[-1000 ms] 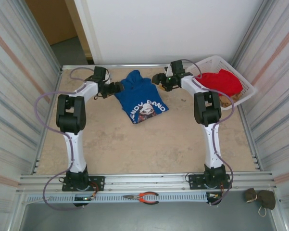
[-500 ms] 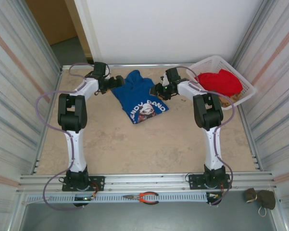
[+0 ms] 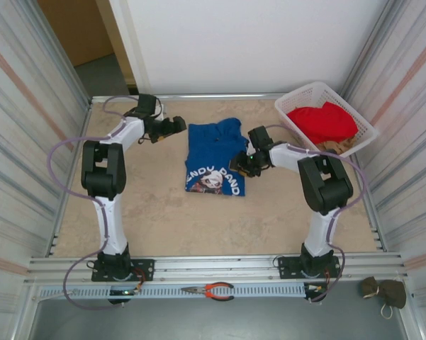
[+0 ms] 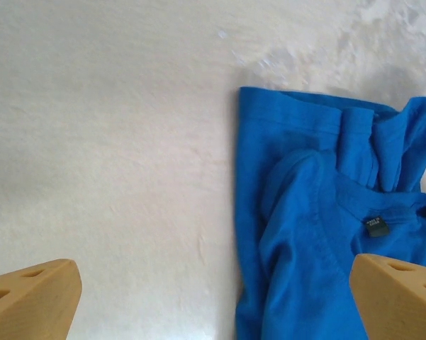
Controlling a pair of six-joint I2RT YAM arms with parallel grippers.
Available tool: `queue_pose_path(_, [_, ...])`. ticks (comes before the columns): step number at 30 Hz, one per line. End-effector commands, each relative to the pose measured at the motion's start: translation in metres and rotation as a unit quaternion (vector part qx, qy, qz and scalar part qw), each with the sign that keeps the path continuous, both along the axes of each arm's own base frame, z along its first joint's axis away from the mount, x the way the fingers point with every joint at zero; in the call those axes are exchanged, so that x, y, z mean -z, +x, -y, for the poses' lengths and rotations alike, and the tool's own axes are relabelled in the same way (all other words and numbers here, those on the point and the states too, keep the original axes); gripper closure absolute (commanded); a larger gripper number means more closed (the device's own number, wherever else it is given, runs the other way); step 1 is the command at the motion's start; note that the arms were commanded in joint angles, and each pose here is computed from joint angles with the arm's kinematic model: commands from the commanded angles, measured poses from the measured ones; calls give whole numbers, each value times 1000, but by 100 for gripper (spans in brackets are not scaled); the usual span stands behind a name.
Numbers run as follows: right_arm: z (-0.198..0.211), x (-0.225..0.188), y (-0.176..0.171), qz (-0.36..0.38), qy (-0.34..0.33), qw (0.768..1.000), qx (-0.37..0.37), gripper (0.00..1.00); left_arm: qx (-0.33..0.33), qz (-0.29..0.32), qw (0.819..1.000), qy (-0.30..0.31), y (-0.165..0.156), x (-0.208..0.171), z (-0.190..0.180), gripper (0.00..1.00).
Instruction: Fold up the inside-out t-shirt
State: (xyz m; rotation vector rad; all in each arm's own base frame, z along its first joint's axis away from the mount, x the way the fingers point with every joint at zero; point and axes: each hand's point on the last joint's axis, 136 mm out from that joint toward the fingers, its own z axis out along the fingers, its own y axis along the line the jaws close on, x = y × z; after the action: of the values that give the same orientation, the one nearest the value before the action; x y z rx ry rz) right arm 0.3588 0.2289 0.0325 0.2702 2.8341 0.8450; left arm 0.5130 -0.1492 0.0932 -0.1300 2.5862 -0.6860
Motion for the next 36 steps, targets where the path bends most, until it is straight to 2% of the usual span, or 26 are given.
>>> queue_pose_path(1, [17, -23, -11, 15, -26, 999, 13, 52, 65, 40, 997, -7, -17, -39, 23, 3])
queue_pose_path(5, [36, -72, 29, 82, -41, 996, 9, 26, 112, 59, 992, 14, -16, -40, 40, 2])
queue_pose_path(8, [50, -78, 56, 96, -58, 994, 10, 16, 147, 71, 986, 30, -13, -36, 55, 2])
queue_pose_path(13, [62, -65, 92, 102, -77, 992, 12, 11, 182, 64, 979, 62, -3, -11, 70, 1])
queue_pose_path(20, [53, -28, 121, 95, -88, 992, 8, 6, 199, 57, 976, 72, 12, 10, 86, 1])
queue_pose_path(29, [18, 11, 127, 77, -98, 992, -22, 8, 222, 32, 971, 78, 11, 43, 107, 1])
queue_pose_path(33, [1, 19, 123, 76, -101, 991, -37, 17, 227, 19, 971, 73, 7, 57, 111, 2])
queue_pose_path(36, [0, 25, 120, 68, -99, 992, -37, 30, 239, 16, 968, 67, 0, 63, 118, 12])
